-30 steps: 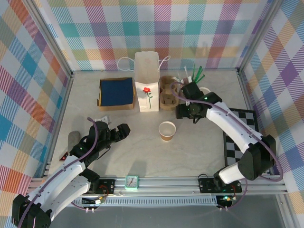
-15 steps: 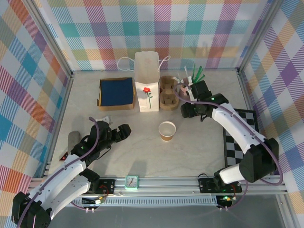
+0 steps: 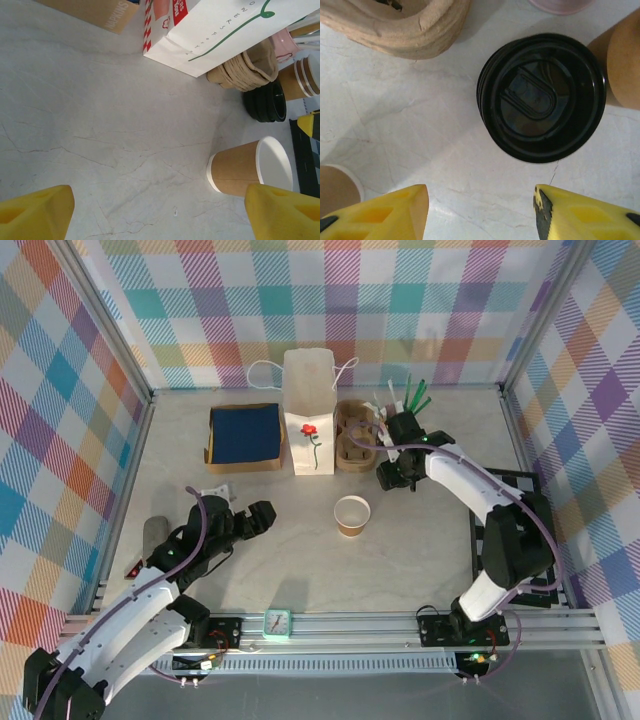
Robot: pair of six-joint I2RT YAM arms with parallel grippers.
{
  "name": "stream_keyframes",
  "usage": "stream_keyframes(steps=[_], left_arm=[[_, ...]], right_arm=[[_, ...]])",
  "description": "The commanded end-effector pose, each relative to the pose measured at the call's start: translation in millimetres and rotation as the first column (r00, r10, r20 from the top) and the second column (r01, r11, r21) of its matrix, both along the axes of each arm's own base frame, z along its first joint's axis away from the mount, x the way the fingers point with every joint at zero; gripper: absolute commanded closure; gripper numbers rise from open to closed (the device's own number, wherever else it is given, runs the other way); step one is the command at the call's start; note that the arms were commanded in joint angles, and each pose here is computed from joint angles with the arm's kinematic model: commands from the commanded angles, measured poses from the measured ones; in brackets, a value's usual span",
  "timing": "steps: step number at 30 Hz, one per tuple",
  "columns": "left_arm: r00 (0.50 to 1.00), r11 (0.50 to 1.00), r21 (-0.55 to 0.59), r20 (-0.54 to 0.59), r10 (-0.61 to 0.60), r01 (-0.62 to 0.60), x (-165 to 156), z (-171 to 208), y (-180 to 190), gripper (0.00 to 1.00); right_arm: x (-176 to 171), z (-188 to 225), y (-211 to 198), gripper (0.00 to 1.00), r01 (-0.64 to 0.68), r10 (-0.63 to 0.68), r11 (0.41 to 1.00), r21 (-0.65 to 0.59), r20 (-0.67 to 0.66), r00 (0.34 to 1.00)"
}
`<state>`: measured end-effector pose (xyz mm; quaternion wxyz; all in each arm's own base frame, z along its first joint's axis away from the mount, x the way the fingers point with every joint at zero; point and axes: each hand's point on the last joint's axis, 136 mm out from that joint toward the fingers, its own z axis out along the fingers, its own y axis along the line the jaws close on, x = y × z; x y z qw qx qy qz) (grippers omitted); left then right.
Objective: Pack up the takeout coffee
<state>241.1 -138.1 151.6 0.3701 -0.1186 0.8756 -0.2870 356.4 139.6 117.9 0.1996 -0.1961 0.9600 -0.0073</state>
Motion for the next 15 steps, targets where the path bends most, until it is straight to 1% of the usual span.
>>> stream_keyframes(steps=[1,4,7,15], left_arm=[[1.0,1.0,0.019,0.009,-0.009,0.009,-4,5,1,0.12],[1.0,1.0,0.022,0.01,-0.008,0.008,-4,5,2,0.12],[1.0,1.0,0.024,0.011,-0.004,0.003,-5,5,3,0.12],[1.0,1.0,0.025,0.013,-0.001,0.001,-3,5,3,0.12]], right_arm=[[19,6,1,0.44,-0.004,0.005,1.0,-0.012,0.052,0.999],[25,2,2,0.45,-0.008,0.009,1.0,-0.026,0.055,0.998],[29,-4,2,0.51,-0.013,0.015,0.999,-0.048,0.047,0.999],[38,-19,1,0.56,-0.013,0.016,0.997,-0.077,0.04,0.999]])
